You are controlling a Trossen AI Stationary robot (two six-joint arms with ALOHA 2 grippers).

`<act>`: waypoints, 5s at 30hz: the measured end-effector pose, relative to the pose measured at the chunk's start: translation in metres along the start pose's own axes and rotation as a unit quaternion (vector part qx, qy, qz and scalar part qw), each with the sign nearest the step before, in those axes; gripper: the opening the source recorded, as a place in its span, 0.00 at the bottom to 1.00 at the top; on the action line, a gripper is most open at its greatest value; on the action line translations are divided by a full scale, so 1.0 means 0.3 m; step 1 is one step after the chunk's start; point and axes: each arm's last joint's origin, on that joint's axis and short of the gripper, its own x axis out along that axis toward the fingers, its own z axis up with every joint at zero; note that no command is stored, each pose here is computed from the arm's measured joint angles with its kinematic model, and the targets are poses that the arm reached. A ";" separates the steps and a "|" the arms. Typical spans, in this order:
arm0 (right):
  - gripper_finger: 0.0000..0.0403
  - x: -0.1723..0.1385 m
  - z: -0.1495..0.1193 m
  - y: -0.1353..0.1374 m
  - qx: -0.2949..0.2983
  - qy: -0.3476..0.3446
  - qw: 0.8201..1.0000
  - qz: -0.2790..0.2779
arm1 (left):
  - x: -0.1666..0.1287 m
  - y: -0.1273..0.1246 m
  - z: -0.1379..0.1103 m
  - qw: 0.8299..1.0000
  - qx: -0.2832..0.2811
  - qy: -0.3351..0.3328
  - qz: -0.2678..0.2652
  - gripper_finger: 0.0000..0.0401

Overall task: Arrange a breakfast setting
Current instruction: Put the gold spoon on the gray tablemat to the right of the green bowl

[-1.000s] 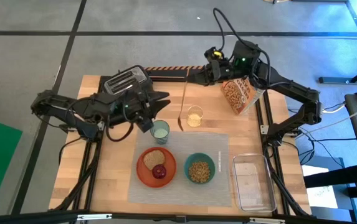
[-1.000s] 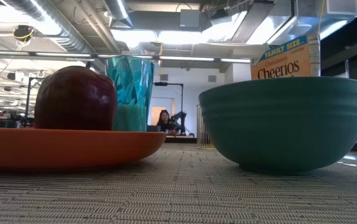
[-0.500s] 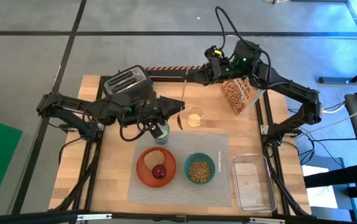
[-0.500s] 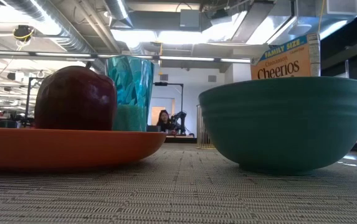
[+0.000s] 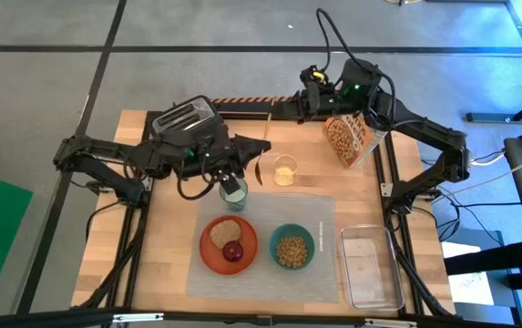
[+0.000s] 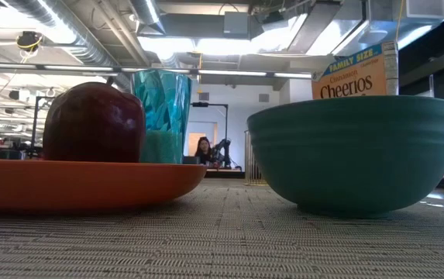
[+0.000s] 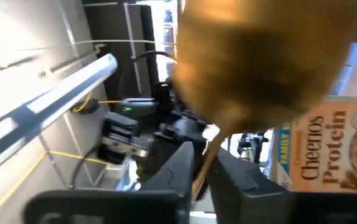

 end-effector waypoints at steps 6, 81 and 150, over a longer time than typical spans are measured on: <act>0.08 0.001 0.002 -0.011 -0.046 -0.008 0.999 -0.015 | 0.000 0.001 -0.005 0.999 -0.032 0.011 -0.002 0.04; 0.35 0.065 -0.469 0.108 -0.724 0.220 0.648 -0.092 | 0.105 -0.267 -0.007 0.403 -0.643 -0.276 -0.589 0.05; 0.35 -0.014 -0.631 -0.143 -0.253 0.228 0.940 -0.009 | 0.231 -0.314 -0.011 0.638 -0.614 -0.302 -0.354 0.05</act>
